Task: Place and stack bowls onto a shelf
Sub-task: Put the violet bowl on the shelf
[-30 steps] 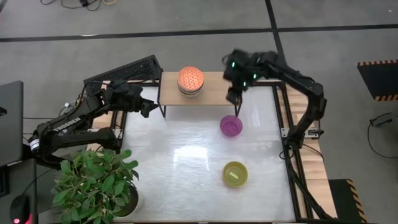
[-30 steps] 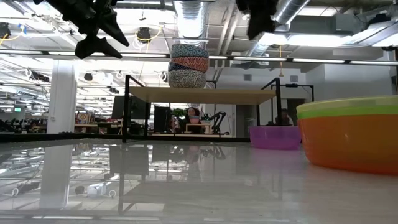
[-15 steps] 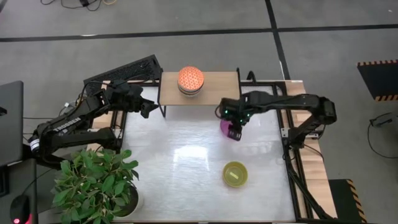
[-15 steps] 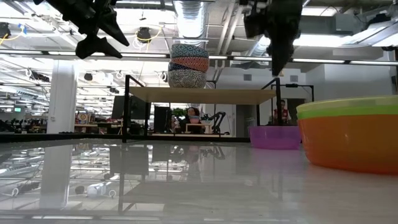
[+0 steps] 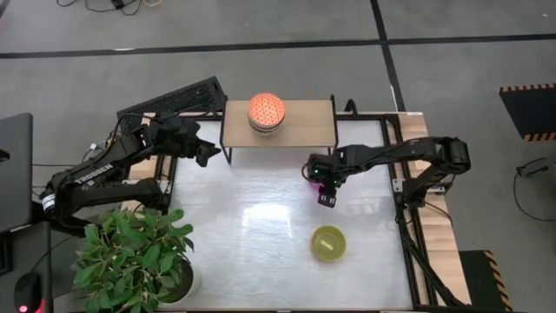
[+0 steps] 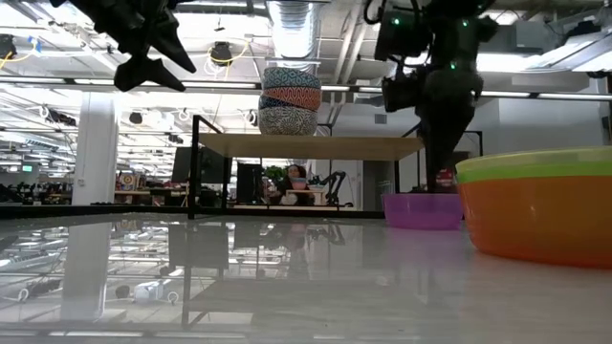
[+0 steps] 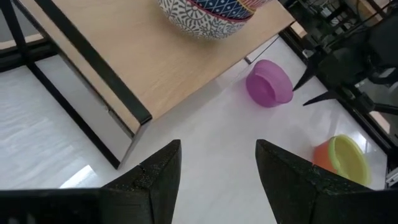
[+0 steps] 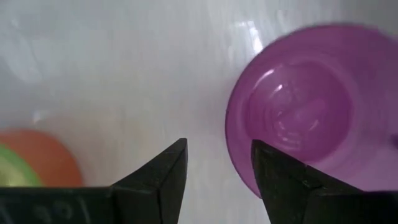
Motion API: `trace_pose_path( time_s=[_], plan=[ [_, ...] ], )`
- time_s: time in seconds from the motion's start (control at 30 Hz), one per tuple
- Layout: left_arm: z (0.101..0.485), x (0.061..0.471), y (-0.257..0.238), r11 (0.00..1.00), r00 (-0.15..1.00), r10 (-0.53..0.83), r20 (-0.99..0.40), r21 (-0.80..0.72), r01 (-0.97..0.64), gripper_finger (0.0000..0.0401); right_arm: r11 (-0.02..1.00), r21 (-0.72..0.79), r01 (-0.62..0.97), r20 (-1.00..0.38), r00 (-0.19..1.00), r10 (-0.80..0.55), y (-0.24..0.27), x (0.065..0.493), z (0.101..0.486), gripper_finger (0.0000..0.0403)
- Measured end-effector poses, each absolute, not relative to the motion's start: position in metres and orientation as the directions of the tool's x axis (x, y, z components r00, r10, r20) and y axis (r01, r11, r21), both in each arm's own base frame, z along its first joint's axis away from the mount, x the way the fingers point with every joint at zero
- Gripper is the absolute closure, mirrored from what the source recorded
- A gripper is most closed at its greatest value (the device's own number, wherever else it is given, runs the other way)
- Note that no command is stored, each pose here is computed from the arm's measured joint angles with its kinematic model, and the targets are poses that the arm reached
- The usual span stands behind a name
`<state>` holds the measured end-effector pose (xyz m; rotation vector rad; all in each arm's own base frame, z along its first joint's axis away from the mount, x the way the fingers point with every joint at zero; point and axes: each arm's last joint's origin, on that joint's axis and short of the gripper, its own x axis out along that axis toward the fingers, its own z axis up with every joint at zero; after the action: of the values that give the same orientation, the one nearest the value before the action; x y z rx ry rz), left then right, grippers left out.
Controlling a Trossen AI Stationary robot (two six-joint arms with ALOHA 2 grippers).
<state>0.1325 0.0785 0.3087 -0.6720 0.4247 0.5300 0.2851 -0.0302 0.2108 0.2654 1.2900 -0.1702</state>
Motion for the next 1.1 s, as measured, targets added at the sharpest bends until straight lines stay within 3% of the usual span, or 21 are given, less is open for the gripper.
trace_pose_path(
  time_s=[0.43,0.57,0.8,0.97,1.1],
  plan=[
    [0.308,0.132,0.079,0.653,0.775,0.341,-0.532,-0.459,-0.603,0.0211,0.961,0.103,0.256,-0.944,0.331,0.013,-0.030,0.278,0.175,0.0215],
    [0.308,0.132,0.079,0.652,0.774,0.343,-0.532,-0.458,-0.604,0.0211,0.961,0.104,0.257,-0.942,0.335,0.013,-0.030,0.278,0.175,0.0255],
    [0.308,0.132,0.079,0.650,0.771,0.349,-0.533,-0.454,-0.609,0.0211,0.958,0.103,0.266,-0.946,0.323,0.012,-0.032,0.277,0.175,0.0380],
    [0.308,0.132,0.079,0.651,0.771,0.349,-0.533,-0.454,-0.609,0.0211,0.948,0.151,0.280,-0.944,0.325,0.055,-0.031,0.277,0.176,0.0382],
    [0.308,0.132,0.079,0.651,0.771,0.349,-0.533,-0.454,-0.609,0.0211,0.937,0.260,0.234,-0.921,0.352,0.168,-0.027,0.284,0.197,0.0382]
  ],
)
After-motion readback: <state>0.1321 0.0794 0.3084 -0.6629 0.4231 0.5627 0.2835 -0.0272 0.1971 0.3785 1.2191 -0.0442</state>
